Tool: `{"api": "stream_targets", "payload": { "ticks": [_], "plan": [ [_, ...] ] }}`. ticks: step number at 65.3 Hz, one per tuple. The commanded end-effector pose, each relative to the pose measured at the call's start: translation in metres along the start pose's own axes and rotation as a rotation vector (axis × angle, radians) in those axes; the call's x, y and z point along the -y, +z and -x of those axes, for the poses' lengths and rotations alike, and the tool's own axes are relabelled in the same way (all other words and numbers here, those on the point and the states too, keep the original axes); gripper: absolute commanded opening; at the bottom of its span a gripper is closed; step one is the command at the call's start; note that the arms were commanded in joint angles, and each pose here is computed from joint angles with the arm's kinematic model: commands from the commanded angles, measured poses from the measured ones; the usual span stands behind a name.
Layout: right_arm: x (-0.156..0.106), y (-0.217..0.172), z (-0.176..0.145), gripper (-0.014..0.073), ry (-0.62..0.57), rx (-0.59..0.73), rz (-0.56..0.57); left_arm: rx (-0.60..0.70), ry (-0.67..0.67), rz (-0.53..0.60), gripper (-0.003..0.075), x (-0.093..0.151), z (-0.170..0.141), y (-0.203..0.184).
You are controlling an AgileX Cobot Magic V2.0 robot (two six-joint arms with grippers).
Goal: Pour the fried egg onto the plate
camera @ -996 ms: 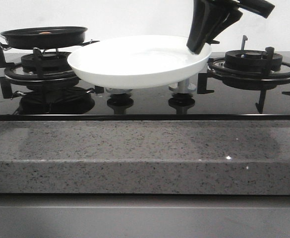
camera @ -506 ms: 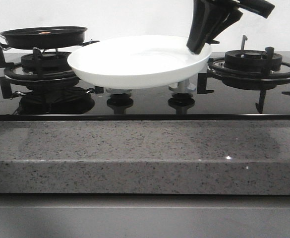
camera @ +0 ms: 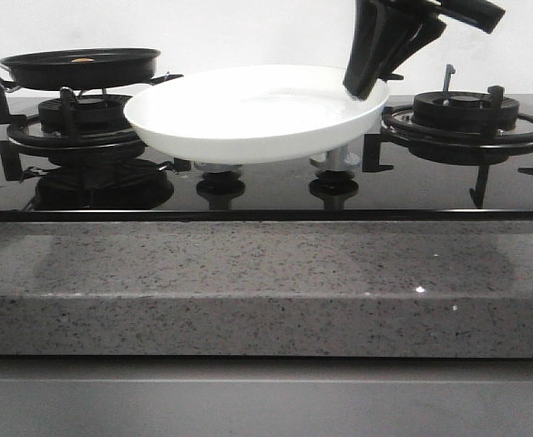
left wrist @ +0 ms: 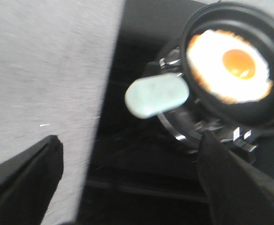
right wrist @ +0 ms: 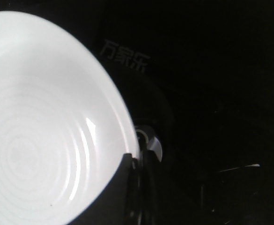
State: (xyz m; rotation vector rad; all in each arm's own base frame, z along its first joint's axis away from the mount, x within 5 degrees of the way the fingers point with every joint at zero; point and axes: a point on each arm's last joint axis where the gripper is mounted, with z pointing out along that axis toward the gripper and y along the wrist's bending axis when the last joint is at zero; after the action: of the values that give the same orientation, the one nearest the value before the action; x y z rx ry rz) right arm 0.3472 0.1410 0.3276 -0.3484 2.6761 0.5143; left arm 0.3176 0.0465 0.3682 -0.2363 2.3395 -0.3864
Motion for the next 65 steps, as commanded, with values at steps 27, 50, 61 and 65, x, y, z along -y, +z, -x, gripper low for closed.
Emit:
{"api": "stream_targets", "payload": {
  "ticks": [27, 50, 61, 65],
  "plan": [
    [-0.008, -0.024, 0.005, -0.0050, -0.015, 0.093, 0.020, -0.101, -0.485, -0.539, 0.0575, -0.031, 0.033, 0.070],
    [-0.008, -0.024, 0.005, -0.0050, -0.015, 0.093, 0.020, -0.119, -0.516, -0.687, 0.0521, -0.026, 0.033, 0.076],
    [-0.008, -0.024, 0.005, -0.0050, -0.015, 0.093, 0.020, -0.128, -0.513, -0.694, 0.0439, -0.024, 0.033, 0.076],
    [-0.008, -0.024, 0.005, -0.0050, -0.015, 0.093, 0.020, -0.123, -0.515, -0.690, 0.0418, -0.025, 0.033, 0.076]
  ]
}}
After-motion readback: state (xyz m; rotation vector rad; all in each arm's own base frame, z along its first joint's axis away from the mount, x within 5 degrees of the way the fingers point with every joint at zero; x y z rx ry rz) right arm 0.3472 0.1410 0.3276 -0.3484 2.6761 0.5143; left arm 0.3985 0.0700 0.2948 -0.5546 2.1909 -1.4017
